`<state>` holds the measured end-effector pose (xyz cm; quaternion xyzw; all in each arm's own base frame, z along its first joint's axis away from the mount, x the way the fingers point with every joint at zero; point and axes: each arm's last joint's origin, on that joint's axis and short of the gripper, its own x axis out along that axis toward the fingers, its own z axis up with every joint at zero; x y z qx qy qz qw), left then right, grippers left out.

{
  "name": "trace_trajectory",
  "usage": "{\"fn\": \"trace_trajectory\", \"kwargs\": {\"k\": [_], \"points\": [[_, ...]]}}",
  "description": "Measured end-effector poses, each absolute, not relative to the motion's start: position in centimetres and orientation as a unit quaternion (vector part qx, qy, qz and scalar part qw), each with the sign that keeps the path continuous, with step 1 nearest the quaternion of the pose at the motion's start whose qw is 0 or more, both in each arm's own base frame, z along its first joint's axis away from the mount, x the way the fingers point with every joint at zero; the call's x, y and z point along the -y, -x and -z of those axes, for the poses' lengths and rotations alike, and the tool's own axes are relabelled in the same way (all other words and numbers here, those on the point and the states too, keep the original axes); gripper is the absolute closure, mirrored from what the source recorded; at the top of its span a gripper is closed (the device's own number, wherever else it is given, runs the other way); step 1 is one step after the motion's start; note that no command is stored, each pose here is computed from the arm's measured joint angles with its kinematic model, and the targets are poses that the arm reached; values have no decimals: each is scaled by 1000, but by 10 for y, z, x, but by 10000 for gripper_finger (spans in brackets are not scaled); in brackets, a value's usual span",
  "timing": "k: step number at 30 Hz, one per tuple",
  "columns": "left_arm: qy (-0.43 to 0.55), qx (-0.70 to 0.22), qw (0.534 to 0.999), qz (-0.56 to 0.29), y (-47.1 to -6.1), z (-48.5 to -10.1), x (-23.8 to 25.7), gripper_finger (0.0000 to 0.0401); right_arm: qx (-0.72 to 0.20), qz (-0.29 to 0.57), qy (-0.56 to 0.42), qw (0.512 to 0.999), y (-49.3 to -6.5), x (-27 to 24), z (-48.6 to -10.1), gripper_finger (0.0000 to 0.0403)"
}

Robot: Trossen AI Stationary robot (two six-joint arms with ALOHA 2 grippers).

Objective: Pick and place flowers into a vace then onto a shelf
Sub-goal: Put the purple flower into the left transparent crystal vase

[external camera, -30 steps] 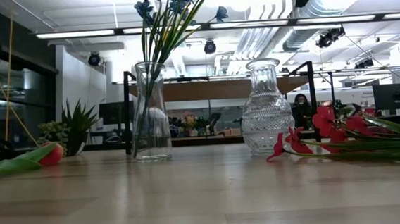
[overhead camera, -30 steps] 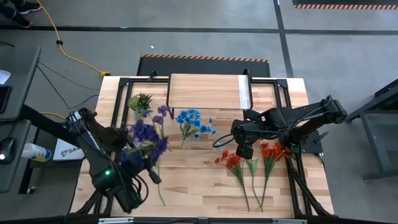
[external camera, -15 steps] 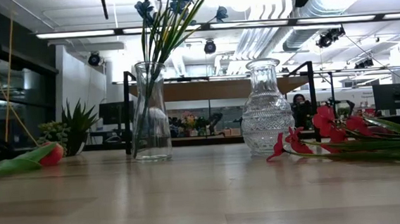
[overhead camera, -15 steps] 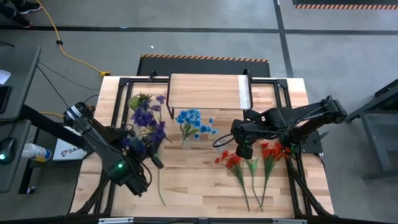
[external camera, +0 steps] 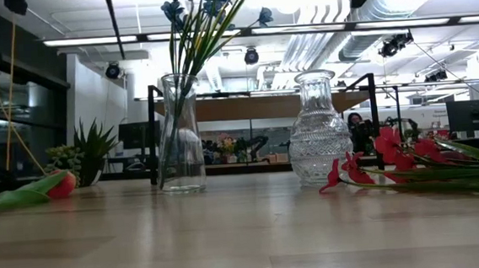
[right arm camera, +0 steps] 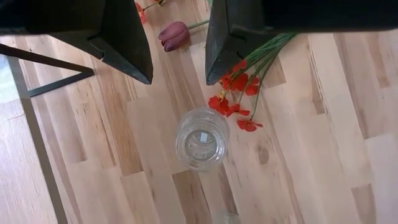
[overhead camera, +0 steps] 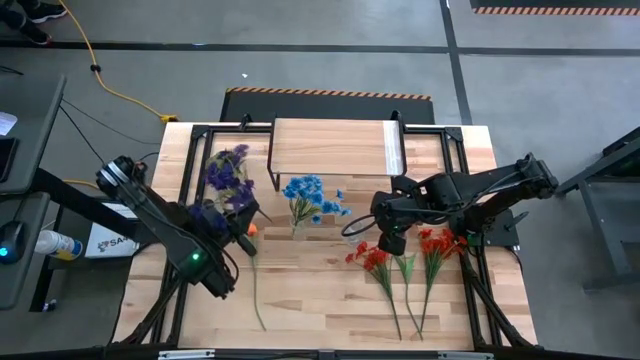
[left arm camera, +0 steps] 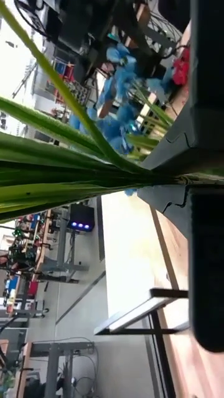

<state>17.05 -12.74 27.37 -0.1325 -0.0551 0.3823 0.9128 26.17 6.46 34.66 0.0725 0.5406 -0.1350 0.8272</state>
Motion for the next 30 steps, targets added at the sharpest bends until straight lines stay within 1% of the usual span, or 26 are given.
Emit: {"fn": "trace_trajectory", "kwargs": {"k": [8,16,21,30], "points": [[146,62,911,-381,-150,-276,107,355,-527,151,-62,834,-263,-64,-347,263],[160,67,908,-380,-132,-274,89,355,-524,154,-71,835,-264,-64,-348,263],[192,80,902,-377,-135,-273,92,355,-518,156,-80,837,-265,-64,-348,263],[229,95,894,-374,-157,-266,114,355,-505,147,-76,847,-268,-65,-349,263]]}}
